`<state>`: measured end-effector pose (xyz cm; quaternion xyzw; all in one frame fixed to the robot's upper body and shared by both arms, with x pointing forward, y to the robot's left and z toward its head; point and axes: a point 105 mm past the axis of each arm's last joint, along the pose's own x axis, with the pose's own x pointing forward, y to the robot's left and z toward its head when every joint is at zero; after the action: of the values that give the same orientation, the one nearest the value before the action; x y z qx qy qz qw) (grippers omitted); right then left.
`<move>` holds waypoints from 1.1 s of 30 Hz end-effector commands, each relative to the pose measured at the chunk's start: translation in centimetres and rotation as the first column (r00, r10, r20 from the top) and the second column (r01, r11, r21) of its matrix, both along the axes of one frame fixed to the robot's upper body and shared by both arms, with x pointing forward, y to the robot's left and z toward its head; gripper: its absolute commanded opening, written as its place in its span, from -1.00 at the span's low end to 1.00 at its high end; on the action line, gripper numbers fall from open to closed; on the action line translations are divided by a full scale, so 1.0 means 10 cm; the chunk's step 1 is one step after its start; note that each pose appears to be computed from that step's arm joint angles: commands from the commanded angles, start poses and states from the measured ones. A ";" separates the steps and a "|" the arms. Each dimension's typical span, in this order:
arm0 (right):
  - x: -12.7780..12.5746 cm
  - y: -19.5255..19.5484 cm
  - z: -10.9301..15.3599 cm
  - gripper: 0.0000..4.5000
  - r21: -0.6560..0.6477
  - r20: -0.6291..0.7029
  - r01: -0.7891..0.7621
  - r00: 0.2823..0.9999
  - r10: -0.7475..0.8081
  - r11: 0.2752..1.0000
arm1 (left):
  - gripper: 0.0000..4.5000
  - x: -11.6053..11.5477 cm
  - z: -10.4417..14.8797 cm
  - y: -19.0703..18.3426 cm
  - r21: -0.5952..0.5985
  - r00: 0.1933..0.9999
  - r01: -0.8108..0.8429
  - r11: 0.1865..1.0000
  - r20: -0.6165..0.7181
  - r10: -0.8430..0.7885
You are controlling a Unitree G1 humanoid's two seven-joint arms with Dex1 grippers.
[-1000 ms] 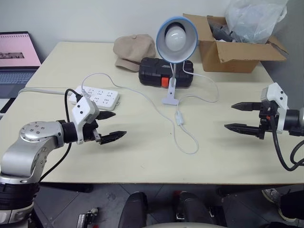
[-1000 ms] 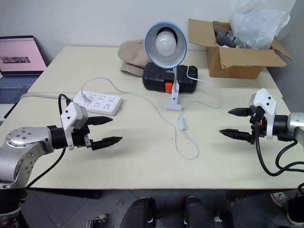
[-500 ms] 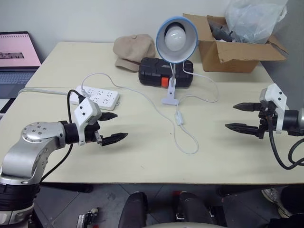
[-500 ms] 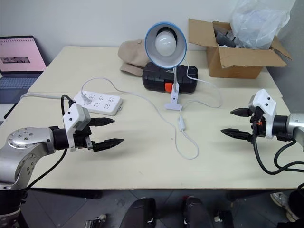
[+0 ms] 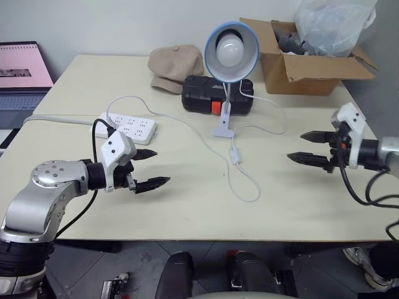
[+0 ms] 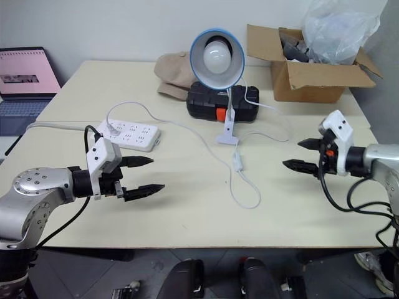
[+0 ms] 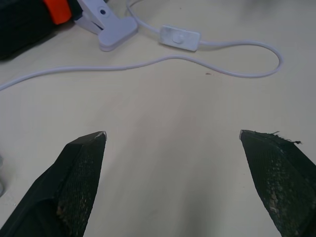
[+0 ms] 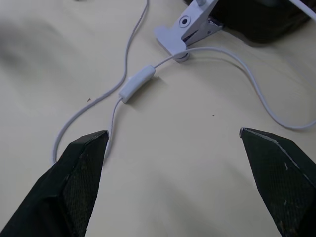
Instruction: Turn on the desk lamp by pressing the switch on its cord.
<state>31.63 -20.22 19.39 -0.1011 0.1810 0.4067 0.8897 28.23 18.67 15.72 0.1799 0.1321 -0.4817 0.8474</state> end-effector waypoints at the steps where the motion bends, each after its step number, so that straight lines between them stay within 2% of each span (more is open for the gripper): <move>1: 0.04 0.26 0.08 0.98 0.061 -0.076 -0.009 0.997 0.013 0.998 | 1.00 0.01 0.09 -0.10 0.035 0.996 0.053 0.998 0.066 -0.055; 4: 0.14 0.47 0.02 0.98 0.080 -0.173 0.018 0.985 -0.004 0.997 | 1.00 0.02 0.07 -0.17 0.030 0.994 0.082 0.996 0.077 -0.084; 7: 0.30 0.66 -0.04 0.98 0.129 -0.273 0.072 0.961 -0.035 0.989 | 1.00 -0.01 0.08 -0.24 -0.040 0.993 0.112 0.993 0.045 -0.111; 11: 0.52 0.80 -0.14 0.98 0.139 -0.343 0.137 0.936 -0.082 0.981 | 1.00 -0.02 0.05 -0.27 -0.051 0.992 0.126 0.991 0.033 -0.125; 21: 0.81 1.03 -0.44 0.98 0.102 -0.457 0.191 0.881 -0.125 0.976 | 1.00 -0.04 -0.17 -0.23 0.065 0.990 0.122 0.990 0.066 -0.126; 33: 0.92 1.17 -0.54 0.98 0.092 -0.500 0.187 0.858 -0.117 0.978 | 1.00 -0.08 -0.26 -0.24 0.078 0.990 0.108 0.991 0.080 -0.114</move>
<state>40.37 -8.92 12.49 0.0899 0.4008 0.3463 0.8434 27.61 16.65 12.53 0.2271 0.1212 -0.5128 0.8190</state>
